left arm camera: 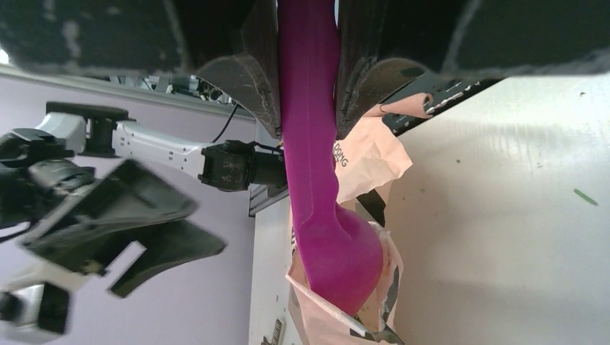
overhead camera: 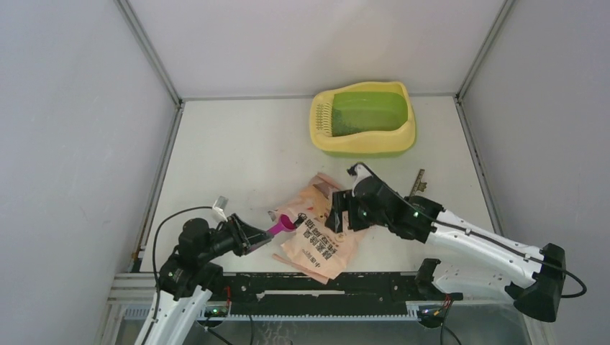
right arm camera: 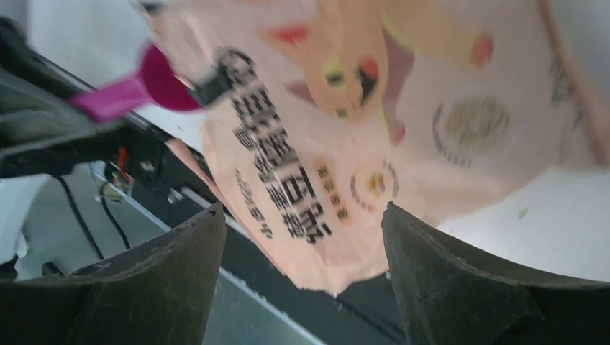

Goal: Fill the litter box with clean litter
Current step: 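Scoop the cat litter from the cat litter bag.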

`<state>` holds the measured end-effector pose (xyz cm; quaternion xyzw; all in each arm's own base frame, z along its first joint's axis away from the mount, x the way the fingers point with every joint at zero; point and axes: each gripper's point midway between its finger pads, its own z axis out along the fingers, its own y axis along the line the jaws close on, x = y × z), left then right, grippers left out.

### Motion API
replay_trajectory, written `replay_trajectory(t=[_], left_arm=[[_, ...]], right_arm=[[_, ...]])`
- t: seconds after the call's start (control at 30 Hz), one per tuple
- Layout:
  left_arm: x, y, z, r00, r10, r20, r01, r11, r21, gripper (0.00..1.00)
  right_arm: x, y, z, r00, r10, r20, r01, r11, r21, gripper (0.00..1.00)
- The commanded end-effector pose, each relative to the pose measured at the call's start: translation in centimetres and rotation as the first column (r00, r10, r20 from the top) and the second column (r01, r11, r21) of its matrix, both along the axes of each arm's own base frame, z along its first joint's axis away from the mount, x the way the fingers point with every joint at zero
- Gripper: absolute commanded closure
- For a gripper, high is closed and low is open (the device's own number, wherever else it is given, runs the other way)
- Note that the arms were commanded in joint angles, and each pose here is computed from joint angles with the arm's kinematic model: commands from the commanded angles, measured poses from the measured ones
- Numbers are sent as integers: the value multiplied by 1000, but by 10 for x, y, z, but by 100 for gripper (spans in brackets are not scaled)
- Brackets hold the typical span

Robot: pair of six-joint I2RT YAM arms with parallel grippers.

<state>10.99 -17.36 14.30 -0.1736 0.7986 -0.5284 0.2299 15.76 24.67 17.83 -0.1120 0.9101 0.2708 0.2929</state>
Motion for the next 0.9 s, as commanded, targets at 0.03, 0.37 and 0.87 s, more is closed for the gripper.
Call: replay_trajectory(t=[0.03,0.37,0.87], left_arm=[[-10,-10,13,997,-63,54,66,996,-57,94],[-21,-16,6,996,-81,44,84,993,-85,93],[-29,-20,9,993,-110,40,112,991,-77,93]], right_arm=[[-50,-20,-48,965,-174,-196,166,985,-57,14],[-67,-40,-84,884,-395,-250,435,891,130,11],[-75,-14,-97,845,-408,-346,508,815,280,26]])
